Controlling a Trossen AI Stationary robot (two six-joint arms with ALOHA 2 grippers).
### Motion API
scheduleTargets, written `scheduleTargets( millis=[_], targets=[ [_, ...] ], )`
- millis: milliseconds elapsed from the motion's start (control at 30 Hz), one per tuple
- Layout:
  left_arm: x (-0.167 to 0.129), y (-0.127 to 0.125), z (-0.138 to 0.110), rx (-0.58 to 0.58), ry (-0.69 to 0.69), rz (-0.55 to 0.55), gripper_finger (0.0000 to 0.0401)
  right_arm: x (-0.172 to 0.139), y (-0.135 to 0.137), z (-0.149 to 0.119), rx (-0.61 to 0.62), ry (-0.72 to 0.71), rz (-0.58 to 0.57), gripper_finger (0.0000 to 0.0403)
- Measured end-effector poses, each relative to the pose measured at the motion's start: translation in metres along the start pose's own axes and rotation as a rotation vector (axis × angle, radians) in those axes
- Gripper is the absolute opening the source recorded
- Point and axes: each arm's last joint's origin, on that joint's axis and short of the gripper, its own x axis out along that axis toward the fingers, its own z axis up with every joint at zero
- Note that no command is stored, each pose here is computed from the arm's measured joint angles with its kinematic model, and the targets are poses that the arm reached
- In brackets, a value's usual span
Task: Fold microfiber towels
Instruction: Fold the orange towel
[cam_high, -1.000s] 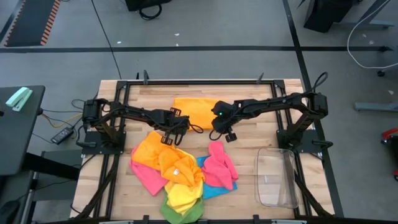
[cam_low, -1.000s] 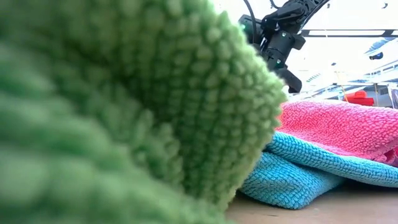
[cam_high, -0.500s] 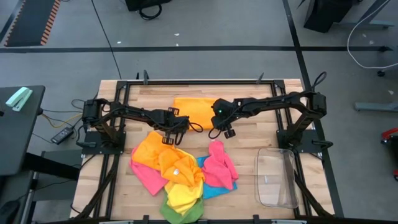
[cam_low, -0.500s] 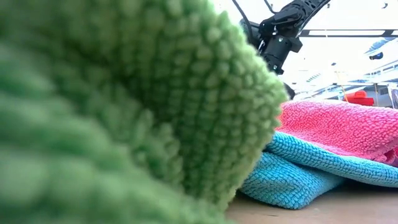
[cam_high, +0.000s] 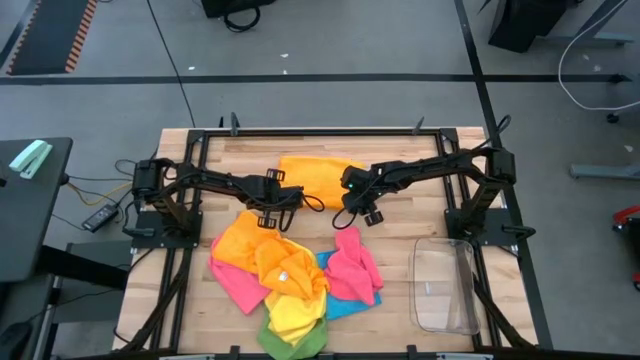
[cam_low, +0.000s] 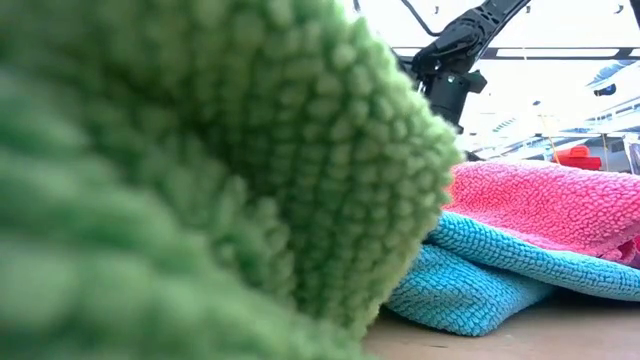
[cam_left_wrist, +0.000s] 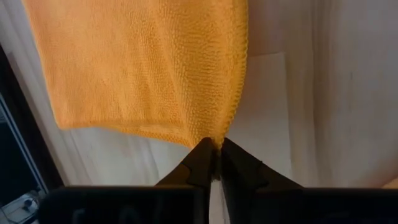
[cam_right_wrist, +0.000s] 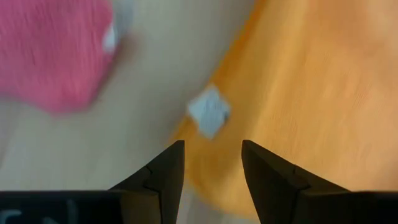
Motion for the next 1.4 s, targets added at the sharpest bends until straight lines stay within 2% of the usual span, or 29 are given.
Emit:
scheduleTargets(
  millis=[300,567,867,967,1167,1400],
  targets=[
    [0.0,0.0,0.0,-0.001,-0.002,0.001,0.001,0.0,0.006,0.0,-0.141,0.057,-0.008,0.0163],
    [0.0,0.0,0.0,-0.002,-0.004,0.001,0.0035,0.001,0.022,0.008,-0.279,0.104,-0.034,0.0124],
    [0.0,0.0,0.001,-0.009,-0.006,0.002,0.001,0.016,0.025,0.002,-0.306,0.114,-0.034,0.0091],
    [0.0,0.0,0.0,-0.008,-0.002,0.001,0.0017,0.017,0.027,-0.001,-0.316,0.115,-0.072,0.0079],
    [0.0,0.0,0.001,-0.004,-0.006,0.002,0.0035,0.016,0.027,-0.002,-0.294,0.119,-0.075,0.0048],
    [0.0,0.0,0.001,-0.005,-0.007,0.003,0.0013,0.011,0.027,-0.003,-0.292,0.119,-0.086,0.0045]
  ],
)
